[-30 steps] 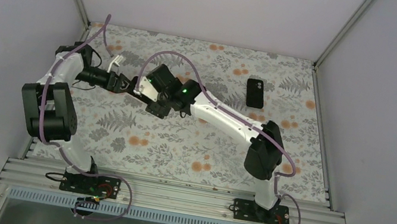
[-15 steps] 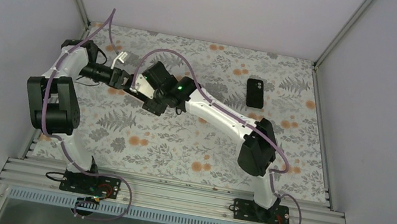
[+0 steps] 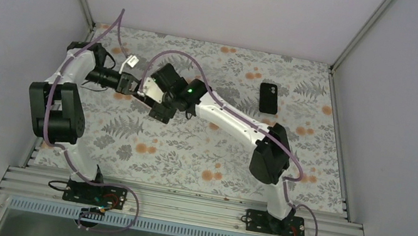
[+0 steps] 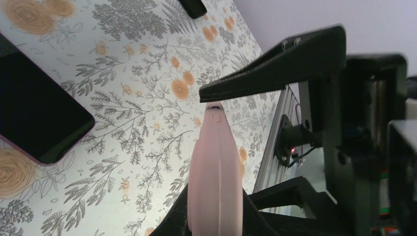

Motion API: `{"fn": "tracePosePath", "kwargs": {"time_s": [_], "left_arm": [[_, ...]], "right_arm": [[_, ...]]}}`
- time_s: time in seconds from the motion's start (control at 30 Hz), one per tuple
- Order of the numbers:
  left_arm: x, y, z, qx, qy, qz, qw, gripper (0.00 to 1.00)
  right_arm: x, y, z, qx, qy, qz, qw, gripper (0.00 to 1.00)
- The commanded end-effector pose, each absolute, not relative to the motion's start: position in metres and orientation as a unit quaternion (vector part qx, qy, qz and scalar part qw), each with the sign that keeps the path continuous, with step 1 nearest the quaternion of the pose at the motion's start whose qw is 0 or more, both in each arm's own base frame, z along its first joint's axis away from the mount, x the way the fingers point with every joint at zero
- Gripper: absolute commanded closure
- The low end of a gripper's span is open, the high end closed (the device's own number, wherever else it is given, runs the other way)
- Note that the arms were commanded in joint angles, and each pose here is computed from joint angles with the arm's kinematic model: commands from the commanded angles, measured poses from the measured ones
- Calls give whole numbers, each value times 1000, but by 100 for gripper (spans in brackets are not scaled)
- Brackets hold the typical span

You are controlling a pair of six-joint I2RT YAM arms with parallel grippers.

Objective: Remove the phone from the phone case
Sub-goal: Pick up the phone at the center of the board, then remove the phone case from the phone.

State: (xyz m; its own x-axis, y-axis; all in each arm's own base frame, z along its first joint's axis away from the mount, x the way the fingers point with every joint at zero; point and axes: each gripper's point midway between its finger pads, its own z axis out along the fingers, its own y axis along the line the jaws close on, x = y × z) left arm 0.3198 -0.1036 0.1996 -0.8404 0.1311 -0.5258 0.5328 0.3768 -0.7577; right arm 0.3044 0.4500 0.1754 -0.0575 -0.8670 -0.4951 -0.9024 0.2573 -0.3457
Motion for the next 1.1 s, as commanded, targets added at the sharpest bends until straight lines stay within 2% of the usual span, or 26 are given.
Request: {"fn": "tracePosePath", "kwargs": {"time_s": [0.0,0.2,0.43,0.67,1.07], "left_arm": [[319,-116,227,281,777,-504,249,98],[320,-128,258,369,755,-453,297,98],[309,-159,313,467,686,-425,362,98],[278,-199,342,534,617,-439,376,98],[265,-209,351,549,609,-434,373,98]], "right_arm": [[292,450,221,-609,714,107,329,0],[276,391,254,-612,706,203,292,0],[272,328,304,-582,687,308,308,0],[288,299,306,-560,686,298,356,0],[309,288,287,-537,703,303,354,1]]}}
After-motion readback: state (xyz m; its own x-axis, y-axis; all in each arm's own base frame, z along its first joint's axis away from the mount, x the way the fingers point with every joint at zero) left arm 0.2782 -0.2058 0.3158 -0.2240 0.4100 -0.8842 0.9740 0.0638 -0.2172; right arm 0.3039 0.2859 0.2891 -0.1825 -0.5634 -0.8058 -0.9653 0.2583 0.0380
